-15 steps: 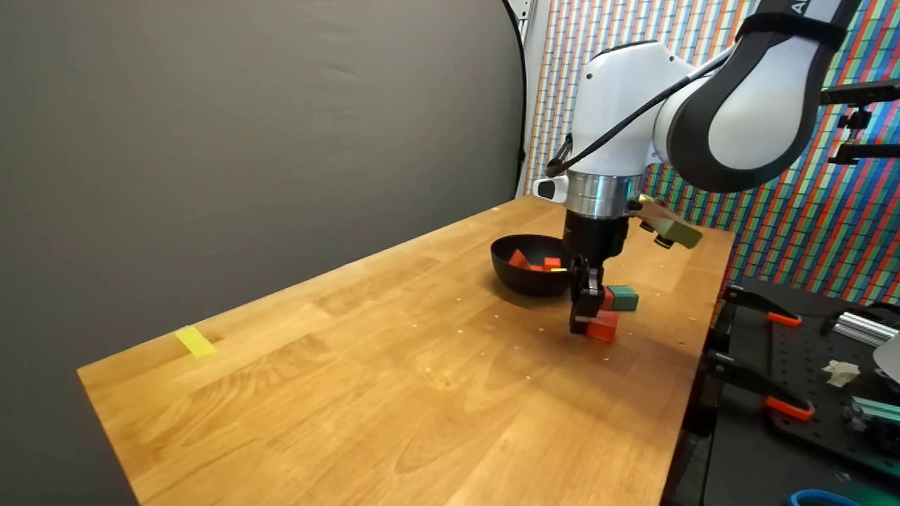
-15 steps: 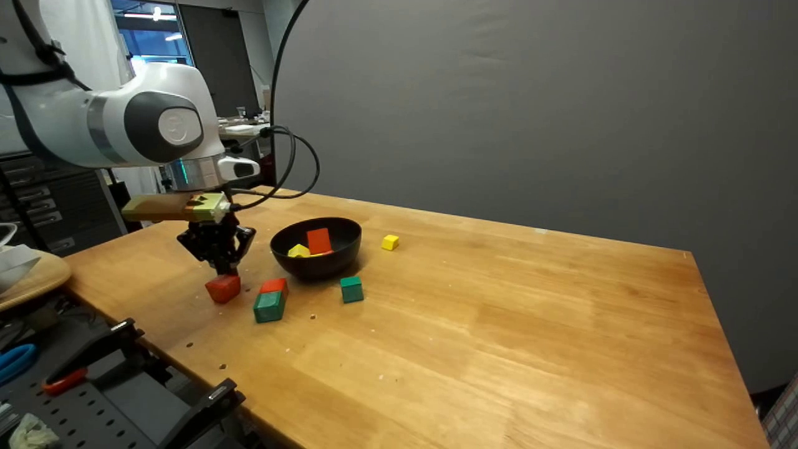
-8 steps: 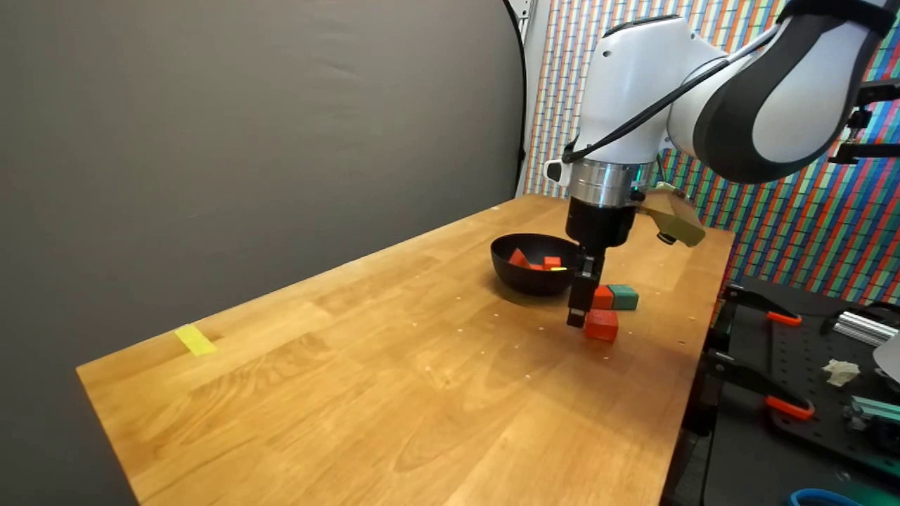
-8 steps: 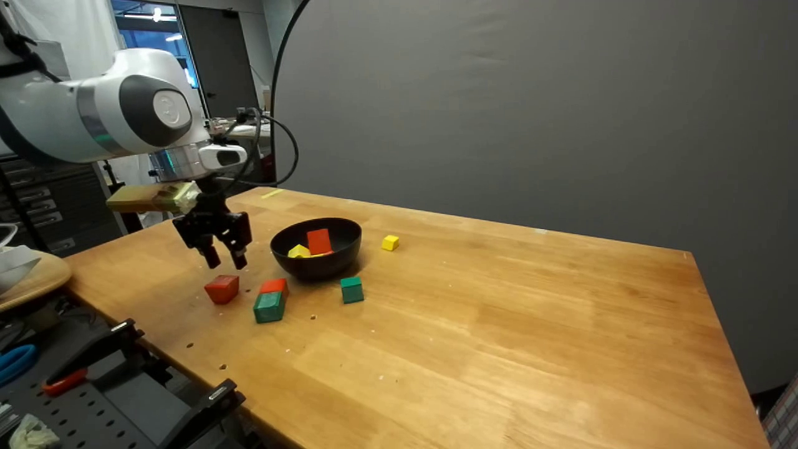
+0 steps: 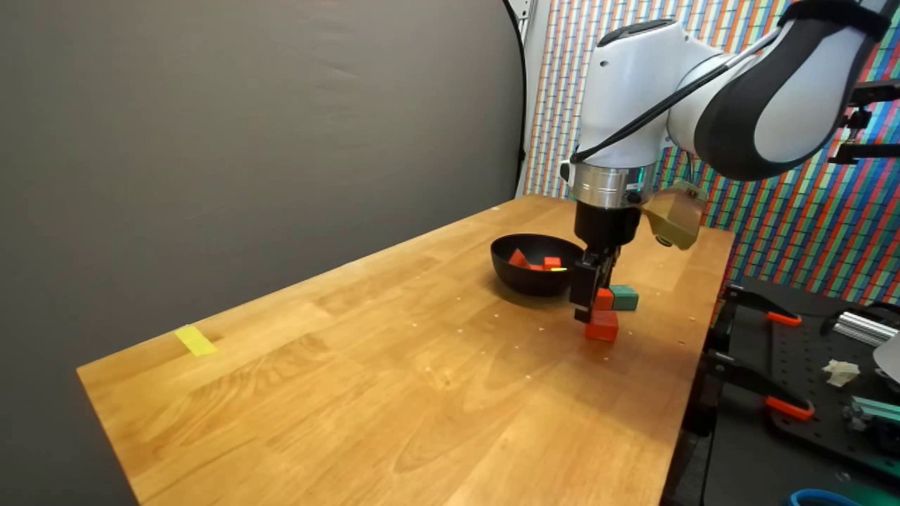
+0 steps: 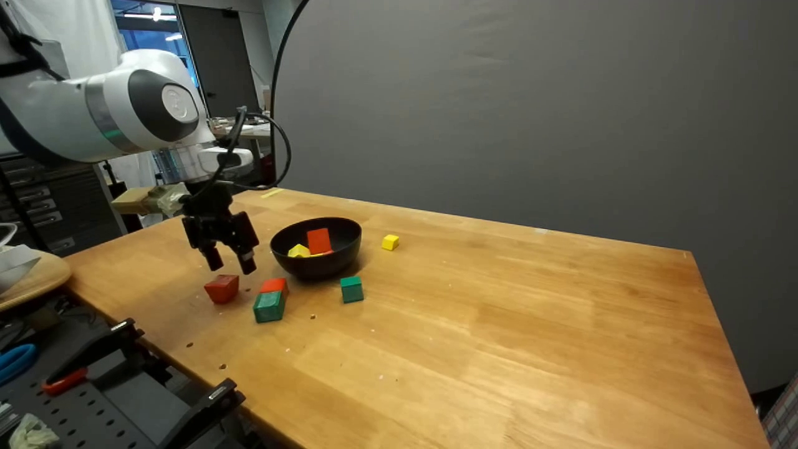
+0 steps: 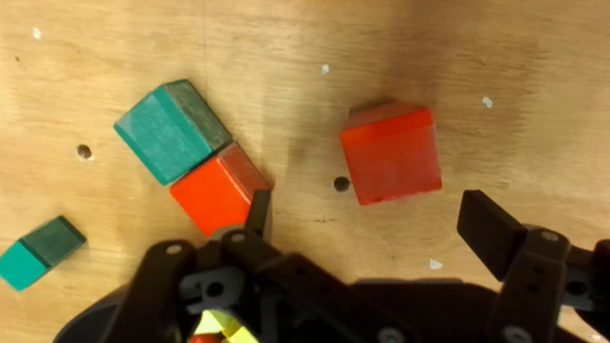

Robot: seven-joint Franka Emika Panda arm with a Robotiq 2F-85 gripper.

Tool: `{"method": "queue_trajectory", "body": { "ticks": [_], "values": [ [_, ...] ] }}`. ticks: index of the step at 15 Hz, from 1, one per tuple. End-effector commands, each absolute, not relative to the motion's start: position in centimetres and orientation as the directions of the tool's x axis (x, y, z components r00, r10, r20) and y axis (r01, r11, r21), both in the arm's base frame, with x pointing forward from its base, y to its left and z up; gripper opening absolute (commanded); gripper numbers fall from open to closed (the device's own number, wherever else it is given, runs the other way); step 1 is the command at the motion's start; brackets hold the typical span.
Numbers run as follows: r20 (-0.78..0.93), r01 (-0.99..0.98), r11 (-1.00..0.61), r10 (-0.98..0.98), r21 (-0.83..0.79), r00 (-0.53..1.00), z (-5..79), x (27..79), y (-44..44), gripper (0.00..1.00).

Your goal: Put all the blocks in the bowl one at a time except the right yellow block

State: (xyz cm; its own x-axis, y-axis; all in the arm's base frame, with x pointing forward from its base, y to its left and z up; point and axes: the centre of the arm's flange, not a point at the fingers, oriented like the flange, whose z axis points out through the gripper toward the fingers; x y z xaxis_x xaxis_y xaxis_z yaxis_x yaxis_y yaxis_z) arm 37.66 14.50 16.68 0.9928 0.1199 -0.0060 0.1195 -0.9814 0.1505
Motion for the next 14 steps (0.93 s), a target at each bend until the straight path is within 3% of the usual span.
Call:
{"method": "queue_trajectory", "body": {
  "ticks": [1, 4, 5, 6, 14],
  "values": [
    [-0.061, 0.185, -0.974, 0.179, 0.129, 0.982, 15.3, 37.6, 13.4, 1.0],
    [-0.08, 0.282, -0.956, 0.275, 0.086, 0.958, 14.0, 37.9, 12.0, 1.0],
    [-0.083, 0.296, -0.953, 0.29, 0.069, 0.953, 13.7, 38.0, 11.6, 0.75],
    [-0.08, 0.311, -0.949, 0.306, 0.057, 0.949, 13.5, 38.2, 11.3, 0.74],
    [-0.025, 0.362, -0.931, 0.361, 0.042, 0.932, 15.8, 38.8, 11.6, 0.12]
  ]
}}
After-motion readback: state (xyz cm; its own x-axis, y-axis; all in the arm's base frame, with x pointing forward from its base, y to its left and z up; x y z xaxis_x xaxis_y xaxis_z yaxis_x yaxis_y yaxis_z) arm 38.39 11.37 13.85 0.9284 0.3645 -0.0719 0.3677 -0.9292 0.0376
